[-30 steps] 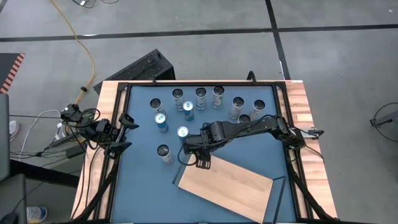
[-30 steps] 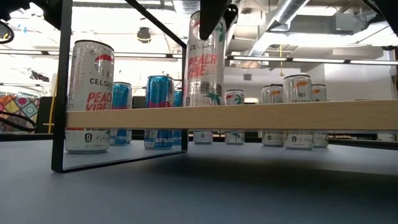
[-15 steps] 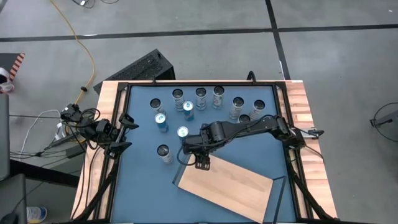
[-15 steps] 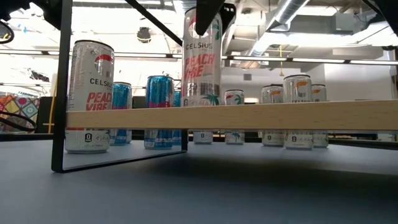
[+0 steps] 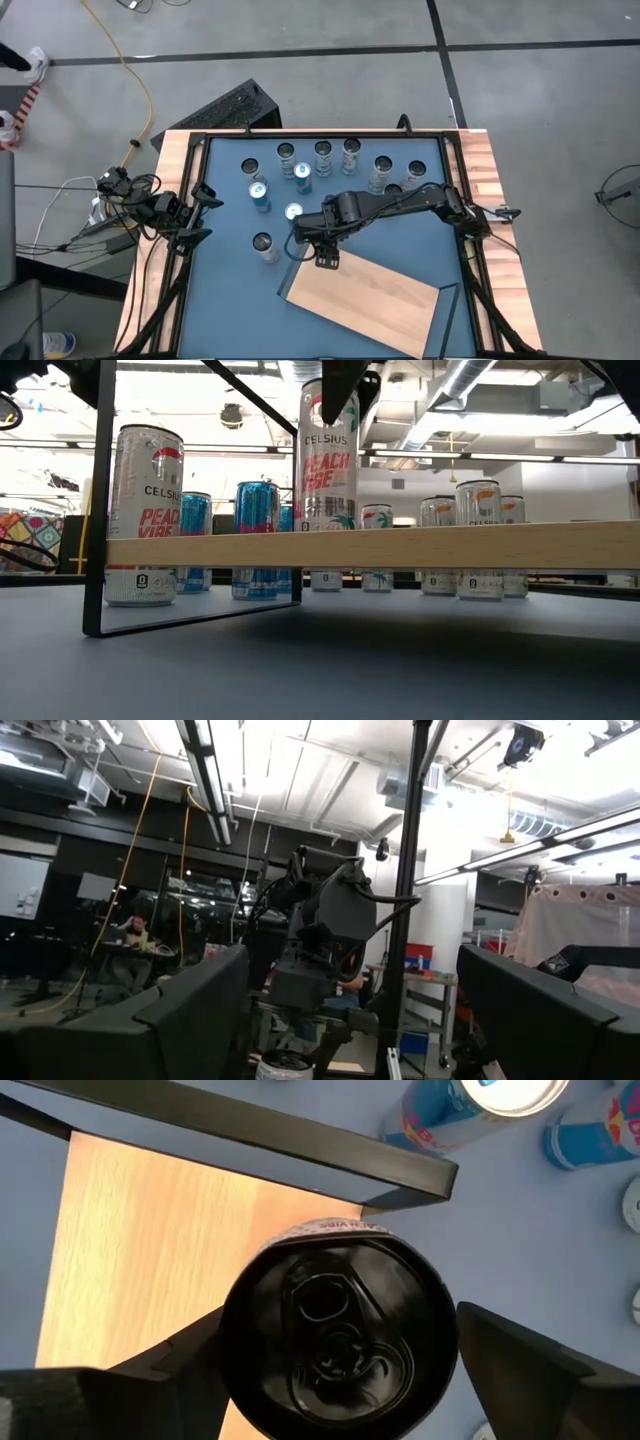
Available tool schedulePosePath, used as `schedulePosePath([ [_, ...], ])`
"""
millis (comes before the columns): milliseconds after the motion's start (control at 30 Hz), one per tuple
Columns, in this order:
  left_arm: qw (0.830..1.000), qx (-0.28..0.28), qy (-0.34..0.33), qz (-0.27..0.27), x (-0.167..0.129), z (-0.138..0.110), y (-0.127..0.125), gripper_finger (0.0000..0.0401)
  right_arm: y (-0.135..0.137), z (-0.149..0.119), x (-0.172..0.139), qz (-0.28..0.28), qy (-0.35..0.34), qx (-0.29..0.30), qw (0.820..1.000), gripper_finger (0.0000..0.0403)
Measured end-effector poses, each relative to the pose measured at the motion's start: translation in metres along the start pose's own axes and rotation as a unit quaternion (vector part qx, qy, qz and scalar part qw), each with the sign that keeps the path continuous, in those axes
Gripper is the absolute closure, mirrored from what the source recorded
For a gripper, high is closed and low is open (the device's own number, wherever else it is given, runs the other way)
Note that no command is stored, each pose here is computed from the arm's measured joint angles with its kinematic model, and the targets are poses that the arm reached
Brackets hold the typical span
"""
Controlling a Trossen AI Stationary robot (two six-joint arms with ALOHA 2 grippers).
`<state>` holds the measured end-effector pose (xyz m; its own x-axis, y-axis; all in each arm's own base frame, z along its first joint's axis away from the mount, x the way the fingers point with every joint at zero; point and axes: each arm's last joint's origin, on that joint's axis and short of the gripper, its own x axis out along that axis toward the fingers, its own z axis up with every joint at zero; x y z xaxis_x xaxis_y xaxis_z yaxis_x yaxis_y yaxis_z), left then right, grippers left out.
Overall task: Place canned beverage on shelf
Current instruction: Put the middle white pink soda can on the shelf, then put the bottom white pink soda can aligned with the other white pink soda can on the shelf
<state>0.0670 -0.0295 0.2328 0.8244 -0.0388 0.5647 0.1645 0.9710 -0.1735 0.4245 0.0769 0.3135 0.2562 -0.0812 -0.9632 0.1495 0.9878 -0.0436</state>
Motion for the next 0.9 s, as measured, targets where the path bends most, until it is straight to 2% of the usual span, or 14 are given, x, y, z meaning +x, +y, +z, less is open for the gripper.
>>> schedulePosePath([
  [267, 1.000, 0.000, 0.000, 0.000, 0.000, 0.000, 0.000, 0.0053, 0.001, 0.000, 0.000, 0.000, 0.000, -0.007, 1.000, 0.0030],
  [467, 1.000, 0.000, 0.001, 0.009, 0.000, 0.000, 0.000, 0.0053, -0.001, -0.003, -0.007, 0.000, 0.000, -0.006, 1.000, 0.0026],
  [600, 0.999, 0.003, 0.018, 0.032, 0.000, -0.003, 0.002, 0.0053, -0.004, -0.005, -0.022, 0.004, -0.011, -0.005, 1.000, 0.0026],
  [767, 0.997, -0.023, 0.047, 0.053, -0.001, -0.009, 0.002, 0.0053, -0.008, -0.012, -0.044, 0.007, -0.023, -0.005, 1.000, 0.0026],
  [900, 0.993, -0.032, 0.096, 0.064, 0.003, -0.006, 0.002, 0.0053, -0.013, -0.019, -0.059, -0.005, -0.028, -0.004, 1.000, 0.0026],
])
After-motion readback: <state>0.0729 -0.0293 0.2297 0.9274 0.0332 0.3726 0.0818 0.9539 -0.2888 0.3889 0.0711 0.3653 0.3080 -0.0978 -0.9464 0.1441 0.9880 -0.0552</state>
